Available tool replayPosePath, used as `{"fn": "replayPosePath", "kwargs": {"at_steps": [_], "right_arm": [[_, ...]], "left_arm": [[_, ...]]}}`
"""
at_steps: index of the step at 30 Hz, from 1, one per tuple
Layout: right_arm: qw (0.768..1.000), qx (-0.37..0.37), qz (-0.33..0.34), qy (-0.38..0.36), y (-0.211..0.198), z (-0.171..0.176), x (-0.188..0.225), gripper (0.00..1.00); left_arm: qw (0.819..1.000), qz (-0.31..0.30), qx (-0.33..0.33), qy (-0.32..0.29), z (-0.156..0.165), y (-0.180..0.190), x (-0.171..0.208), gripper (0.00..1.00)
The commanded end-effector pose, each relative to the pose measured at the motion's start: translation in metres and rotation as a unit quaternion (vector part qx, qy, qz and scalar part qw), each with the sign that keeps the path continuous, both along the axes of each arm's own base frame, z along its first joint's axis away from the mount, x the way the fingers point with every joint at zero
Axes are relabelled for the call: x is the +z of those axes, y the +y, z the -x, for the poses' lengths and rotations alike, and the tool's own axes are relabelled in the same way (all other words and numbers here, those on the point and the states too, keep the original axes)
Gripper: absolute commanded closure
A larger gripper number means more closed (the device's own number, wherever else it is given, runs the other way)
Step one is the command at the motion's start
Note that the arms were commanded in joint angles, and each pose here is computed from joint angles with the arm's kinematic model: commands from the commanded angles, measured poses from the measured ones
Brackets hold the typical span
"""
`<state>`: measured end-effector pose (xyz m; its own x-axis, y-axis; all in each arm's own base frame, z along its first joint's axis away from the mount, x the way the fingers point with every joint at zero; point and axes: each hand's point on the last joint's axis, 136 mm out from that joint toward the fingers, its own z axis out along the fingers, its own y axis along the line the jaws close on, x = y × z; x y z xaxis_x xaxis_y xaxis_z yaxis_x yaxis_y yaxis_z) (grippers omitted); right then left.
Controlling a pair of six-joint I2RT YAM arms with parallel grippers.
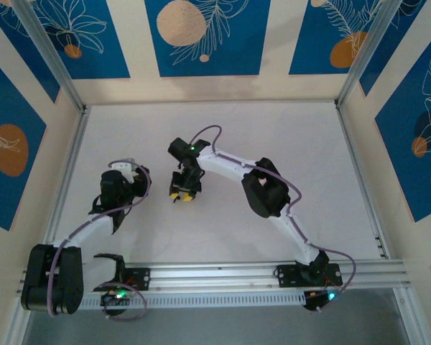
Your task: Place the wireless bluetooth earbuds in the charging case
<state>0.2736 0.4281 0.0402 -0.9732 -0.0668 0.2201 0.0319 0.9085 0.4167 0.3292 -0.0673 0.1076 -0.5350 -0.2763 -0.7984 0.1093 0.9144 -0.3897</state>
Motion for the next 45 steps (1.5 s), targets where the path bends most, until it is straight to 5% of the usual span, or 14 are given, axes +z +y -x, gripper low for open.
{"fn": "replayPosePath", "kwargs": {"at_steps": [1,26,45], "right_arm": [[1.000,0.005,0.009,0.019,0.001,0.005,-0.004,0.61],[1.000,0.017,0.017,0.006,0.009,-0.011,-0.026,0.71],[0.996,0.037,0.080,-0.009,-0.027,-0.003,-0.027,0.77]], "left_arm": [[1.000,0.007,0.001,-0.015,-0.008,0.002,0.013,0.76],[1.000,0.003,-0.004,-0.019,-0.007,0.001,0.019,0.76],[1.000,-0.012,-0.018,-0.019,-0.004,-0.001,0.025,0.77]]}}
